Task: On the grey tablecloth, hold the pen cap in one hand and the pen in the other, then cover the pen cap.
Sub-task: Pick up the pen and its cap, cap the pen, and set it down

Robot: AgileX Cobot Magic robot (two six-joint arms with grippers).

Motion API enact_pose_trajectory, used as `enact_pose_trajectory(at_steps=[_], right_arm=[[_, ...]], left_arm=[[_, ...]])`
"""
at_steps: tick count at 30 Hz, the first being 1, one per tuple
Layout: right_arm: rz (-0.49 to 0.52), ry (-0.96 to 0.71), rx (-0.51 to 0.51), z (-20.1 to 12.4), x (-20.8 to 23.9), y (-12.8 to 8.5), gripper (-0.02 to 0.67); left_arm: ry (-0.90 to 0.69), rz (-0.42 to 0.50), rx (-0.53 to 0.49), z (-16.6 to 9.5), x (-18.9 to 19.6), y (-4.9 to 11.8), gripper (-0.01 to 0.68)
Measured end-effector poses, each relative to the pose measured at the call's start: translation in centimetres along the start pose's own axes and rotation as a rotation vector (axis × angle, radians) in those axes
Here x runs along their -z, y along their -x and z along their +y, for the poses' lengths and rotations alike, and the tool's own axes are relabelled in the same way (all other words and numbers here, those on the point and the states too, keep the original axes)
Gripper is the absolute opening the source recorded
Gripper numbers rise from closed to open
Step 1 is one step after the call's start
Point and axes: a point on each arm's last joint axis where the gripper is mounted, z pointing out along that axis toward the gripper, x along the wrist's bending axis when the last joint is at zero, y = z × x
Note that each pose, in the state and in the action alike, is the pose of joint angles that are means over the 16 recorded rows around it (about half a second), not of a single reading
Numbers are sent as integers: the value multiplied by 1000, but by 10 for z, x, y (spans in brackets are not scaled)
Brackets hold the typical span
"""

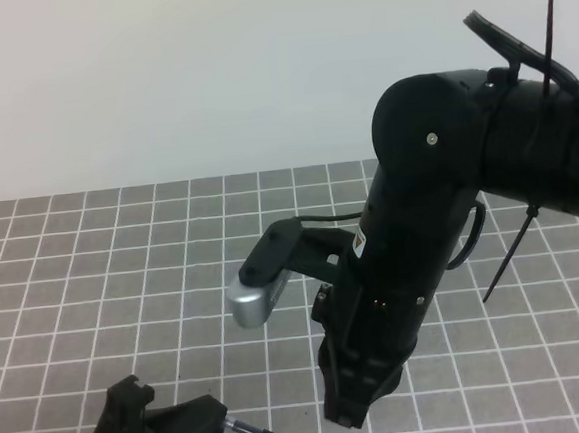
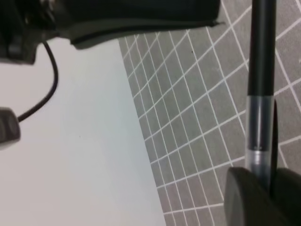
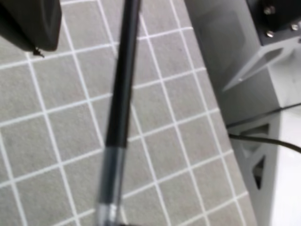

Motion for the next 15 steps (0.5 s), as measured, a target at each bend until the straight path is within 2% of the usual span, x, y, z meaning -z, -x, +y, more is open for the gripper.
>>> enact_pose_trajectory(at_steps=[15], right_arm=[[-94,-41,30,-2,5,7,-2]], left_arm=[[-28,-15,88,-3,0,2,18]])
